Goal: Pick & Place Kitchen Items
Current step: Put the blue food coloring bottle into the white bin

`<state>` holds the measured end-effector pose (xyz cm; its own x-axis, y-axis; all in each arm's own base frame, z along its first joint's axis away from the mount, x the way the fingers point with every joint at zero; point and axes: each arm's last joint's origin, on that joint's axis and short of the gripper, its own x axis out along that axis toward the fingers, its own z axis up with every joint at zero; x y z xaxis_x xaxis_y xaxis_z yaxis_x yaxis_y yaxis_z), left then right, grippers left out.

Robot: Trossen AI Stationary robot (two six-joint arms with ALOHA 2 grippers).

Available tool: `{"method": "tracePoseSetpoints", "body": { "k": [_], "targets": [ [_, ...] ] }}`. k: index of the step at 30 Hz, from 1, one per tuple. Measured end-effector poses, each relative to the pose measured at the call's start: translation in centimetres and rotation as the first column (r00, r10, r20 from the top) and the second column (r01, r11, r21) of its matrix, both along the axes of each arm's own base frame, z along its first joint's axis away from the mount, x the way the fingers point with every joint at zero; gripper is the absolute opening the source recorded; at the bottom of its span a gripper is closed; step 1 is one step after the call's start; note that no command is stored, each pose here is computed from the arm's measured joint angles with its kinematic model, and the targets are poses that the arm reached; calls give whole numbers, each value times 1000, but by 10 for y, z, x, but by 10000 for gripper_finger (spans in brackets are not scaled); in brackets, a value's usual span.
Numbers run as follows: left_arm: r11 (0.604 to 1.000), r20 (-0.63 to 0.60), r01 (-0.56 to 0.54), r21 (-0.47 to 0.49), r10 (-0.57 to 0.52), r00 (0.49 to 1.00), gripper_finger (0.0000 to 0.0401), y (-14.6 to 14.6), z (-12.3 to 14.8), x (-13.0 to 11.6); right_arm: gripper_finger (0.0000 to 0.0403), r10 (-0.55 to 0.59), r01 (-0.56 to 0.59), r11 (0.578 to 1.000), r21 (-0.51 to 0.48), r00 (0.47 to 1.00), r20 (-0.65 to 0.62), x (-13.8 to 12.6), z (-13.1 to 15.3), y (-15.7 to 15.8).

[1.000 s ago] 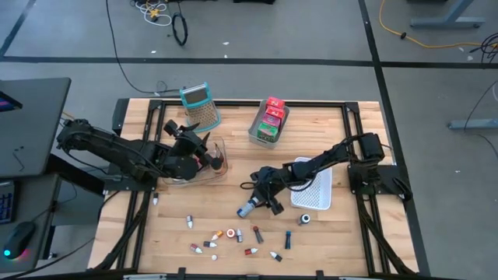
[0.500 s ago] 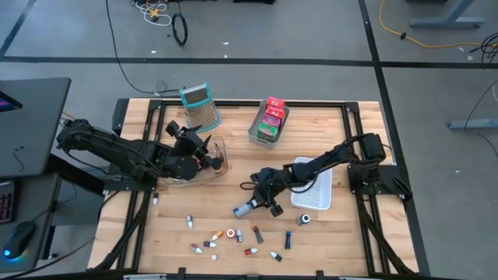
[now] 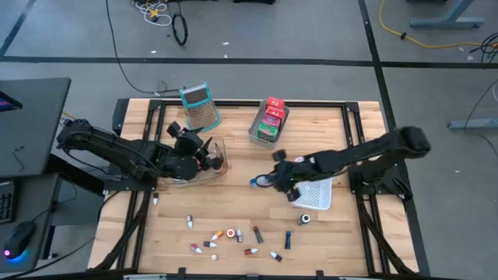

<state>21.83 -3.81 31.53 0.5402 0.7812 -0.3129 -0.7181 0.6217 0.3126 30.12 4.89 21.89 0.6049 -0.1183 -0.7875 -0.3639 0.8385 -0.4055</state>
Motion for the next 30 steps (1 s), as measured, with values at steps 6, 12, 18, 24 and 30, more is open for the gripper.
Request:
{"method": "tracePoseSetpoints", "body": {
  "k": [6,12,18,24,30],
  "targets": [
    [1000,-6,-1,-3,1,1000,211,0,-4,0,133,-23,3,985,-175,994,-111,-47,37,-1],
    [1000,-23,-5,6,5,1000,211,0,-12,-1,123,-126,27,917,-398,966,-225,-86,49,-11],
    [1000,-3,-13,-7,13,1000,211,0,-12,-1,129,-158,-26,928,-371,875,-457,-107,43,-16],
    [999,22,-22,-26,23,1000,211,0,-12,-1,126,-146,-110,922,-371,789,-597,-111,36,-16],
    [997,71,-41,-61,45,996,211,0,-12,-1,128,-47,-330,882,-336,648,-760,-101,16,-13]
  ]
}}
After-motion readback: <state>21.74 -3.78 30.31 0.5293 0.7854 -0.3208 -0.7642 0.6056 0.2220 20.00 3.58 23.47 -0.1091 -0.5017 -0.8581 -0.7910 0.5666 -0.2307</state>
